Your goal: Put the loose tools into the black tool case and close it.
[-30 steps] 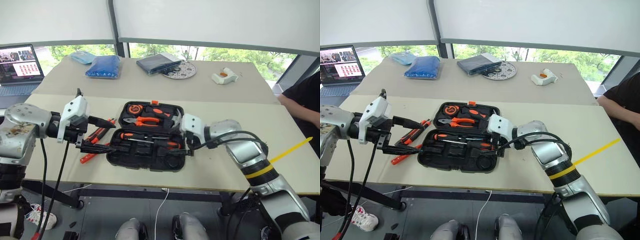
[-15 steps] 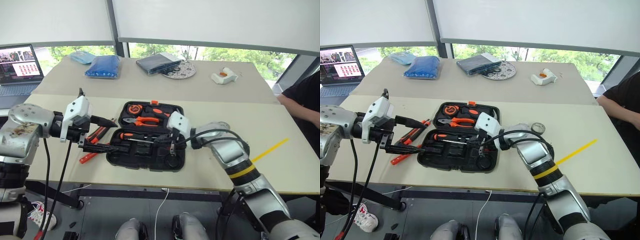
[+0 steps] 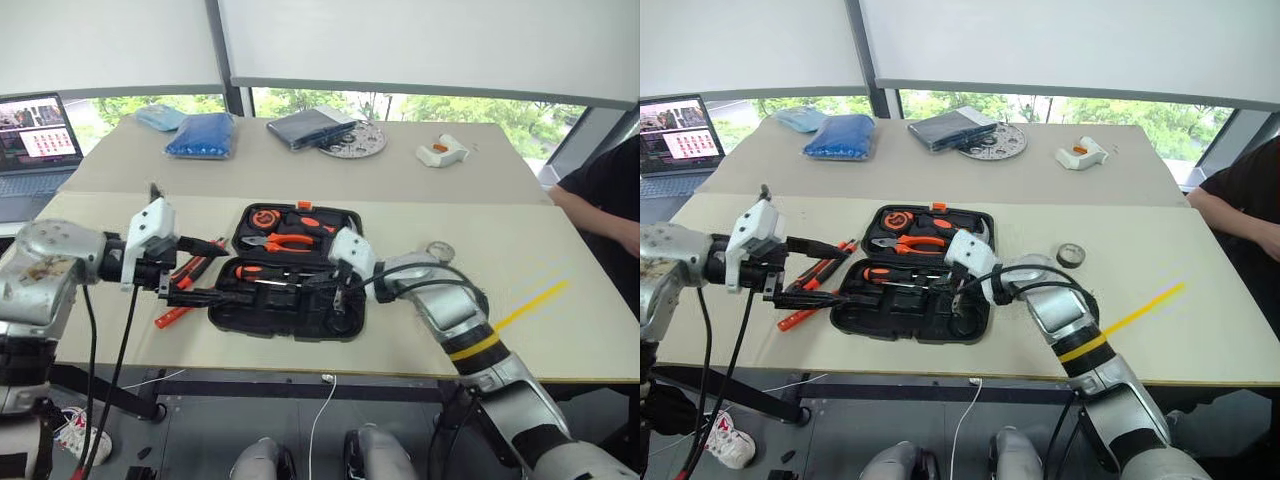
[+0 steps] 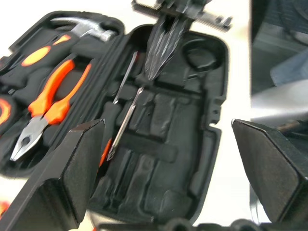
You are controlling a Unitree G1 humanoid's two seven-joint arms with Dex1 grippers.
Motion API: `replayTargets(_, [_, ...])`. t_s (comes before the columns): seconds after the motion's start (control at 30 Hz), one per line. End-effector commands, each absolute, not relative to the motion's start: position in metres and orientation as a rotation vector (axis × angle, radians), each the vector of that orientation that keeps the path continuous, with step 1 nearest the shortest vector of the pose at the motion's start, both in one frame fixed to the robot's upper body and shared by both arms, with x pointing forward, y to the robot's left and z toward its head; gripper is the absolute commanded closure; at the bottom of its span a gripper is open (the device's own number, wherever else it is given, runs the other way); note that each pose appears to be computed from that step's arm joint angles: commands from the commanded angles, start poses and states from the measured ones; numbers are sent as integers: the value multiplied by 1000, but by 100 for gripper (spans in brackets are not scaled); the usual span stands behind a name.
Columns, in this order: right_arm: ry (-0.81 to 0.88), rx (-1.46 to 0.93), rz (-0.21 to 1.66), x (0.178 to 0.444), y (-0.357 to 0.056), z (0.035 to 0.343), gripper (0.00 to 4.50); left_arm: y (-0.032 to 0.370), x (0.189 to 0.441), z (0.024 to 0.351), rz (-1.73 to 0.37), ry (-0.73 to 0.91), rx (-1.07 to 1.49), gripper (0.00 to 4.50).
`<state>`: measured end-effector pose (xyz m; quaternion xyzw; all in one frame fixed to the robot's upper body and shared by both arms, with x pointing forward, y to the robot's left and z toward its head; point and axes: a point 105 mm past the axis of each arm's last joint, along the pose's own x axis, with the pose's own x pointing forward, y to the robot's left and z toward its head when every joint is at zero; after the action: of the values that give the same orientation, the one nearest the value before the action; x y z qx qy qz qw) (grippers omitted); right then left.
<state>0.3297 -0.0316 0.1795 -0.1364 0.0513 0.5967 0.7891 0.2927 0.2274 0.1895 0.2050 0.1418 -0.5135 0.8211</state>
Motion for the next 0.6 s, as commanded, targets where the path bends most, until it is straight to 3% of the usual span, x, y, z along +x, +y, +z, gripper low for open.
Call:
replayTargets(0.03, [-10, -222, 1397, 292, -49, 226, 269, 259, 284, 198, -895, 269, 429, 0])
replayTargets(0.17, [-11, -229, 1438, 267, -70, 237, 134, 292, 262, 184, -723, 308, 387, 0])
replayTargets(0.3, [5, -266, 1418, 261, -83, 238, 8, 318, 241, 170, -613, 372, 398, 0])
replayTargets(0.6, [1, -306, 1390, 255, -83, 234, 8, 309, 261, 163, -619, 475, 410, 0])
